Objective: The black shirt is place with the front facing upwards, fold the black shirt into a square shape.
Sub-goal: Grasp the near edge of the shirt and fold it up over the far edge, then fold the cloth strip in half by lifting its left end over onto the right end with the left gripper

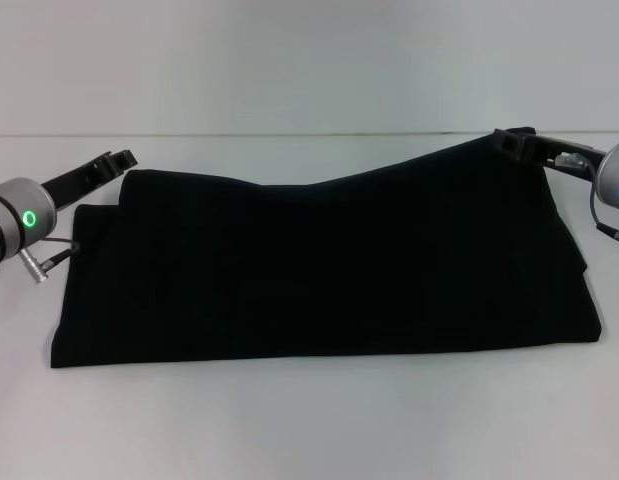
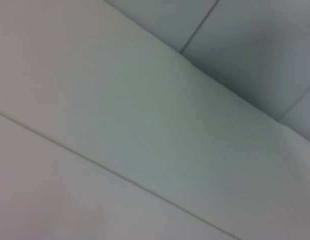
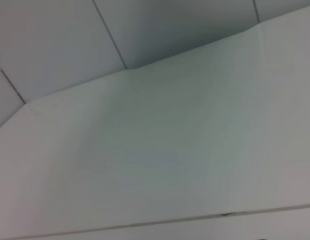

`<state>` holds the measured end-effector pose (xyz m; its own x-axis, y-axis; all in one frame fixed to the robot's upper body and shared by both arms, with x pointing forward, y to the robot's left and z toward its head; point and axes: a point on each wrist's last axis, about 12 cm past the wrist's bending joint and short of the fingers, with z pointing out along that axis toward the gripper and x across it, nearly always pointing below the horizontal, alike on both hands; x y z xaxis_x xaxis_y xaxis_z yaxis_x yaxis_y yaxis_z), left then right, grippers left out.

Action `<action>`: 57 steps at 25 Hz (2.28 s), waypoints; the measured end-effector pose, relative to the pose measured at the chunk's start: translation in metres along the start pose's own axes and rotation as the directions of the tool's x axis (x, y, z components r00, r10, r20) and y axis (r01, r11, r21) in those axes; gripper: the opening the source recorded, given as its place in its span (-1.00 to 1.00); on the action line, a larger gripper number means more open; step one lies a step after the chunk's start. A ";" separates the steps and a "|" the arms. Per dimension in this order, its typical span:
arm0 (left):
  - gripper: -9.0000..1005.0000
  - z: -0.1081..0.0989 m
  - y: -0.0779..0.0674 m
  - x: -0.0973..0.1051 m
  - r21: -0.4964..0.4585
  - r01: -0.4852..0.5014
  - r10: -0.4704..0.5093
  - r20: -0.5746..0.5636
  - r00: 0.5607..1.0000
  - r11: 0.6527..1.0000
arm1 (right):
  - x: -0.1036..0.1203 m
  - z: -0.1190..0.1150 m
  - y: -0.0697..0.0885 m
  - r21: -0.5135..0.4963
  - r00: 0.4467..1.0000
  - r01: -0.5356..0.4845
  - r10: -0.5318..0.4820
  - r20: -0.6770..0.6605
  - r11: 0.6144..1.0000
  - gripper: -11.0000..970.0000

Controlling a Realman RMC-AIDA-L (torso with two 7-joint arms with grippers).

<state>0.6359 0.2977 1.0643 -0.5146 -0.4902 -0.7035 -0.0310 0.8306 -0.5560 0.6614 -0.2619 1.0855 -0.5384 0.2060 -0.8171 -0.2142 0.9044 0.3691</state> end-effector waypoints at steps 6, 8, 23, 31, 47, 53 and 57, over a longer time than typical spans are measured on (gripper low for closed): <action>-0.29 0.000 0.000 -0.002 0.003 0.023 -0.023 0.023 0.999 1.000 | 0.005 -0.004 -0.008 0.021 0.999 -0.045 0.045 0.019 0.999 -0.26; -0.24 -0.003 0.001 0.000 0.031 0.037 -0.037 0.021 0.999 0.999 | 0.007 -0.008 -0.013 0.030 0.996 -0.085 0.084 0.041 0.996 -0.15; 0.12 -0.054 0.009 0.006 0.420 0.067 -0.103 0.065 0.993 0.905 | 0.012 -0.022 -0.033 0.003 0.952 -0.300 0.300 0.067 0.954 0.35; 0.54 -0.065 0.012 0.010 0.463 0.078 -0.118 0.058 0.991 0.883 | 0.021 -0.040 -0.056 0.020 0.907 -0.413 0.409 0.104 0.911 0.51; 0.89 -0.097 0.035 -0.031 0.319 0.261 -0.109 -0.423 0.899 0.911 | 0.059 -0.073 0.001 -0.472 0.907 0.411 -0.402 0.125 0.780 0.76; 0.88 -0.119 0.052 -0.031 0.172 0.392 -0.252 -0.526 0.812 0.904 | 0.081 -0.075 0.016 -0.507 0.804 0.582 -0.546 0.237 0.636 0.94; 0.87 -0.128 0.061 -0.015 0.073 0.470 -0.348 -0.575 0.741 0.880 | 0.085 -0.072 0.019 -0.518 0.770 0.614 -0.594 0.232 0.595 0.96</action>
<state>0.5327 0.3899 1.0975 -0.8628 -0.5002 -0.0731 -0.2067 0.4810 -0.8520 0.5529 -0.2544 1.0549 -0.0989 -0.2919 -0.9513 -0.8805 0.4710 -0.0530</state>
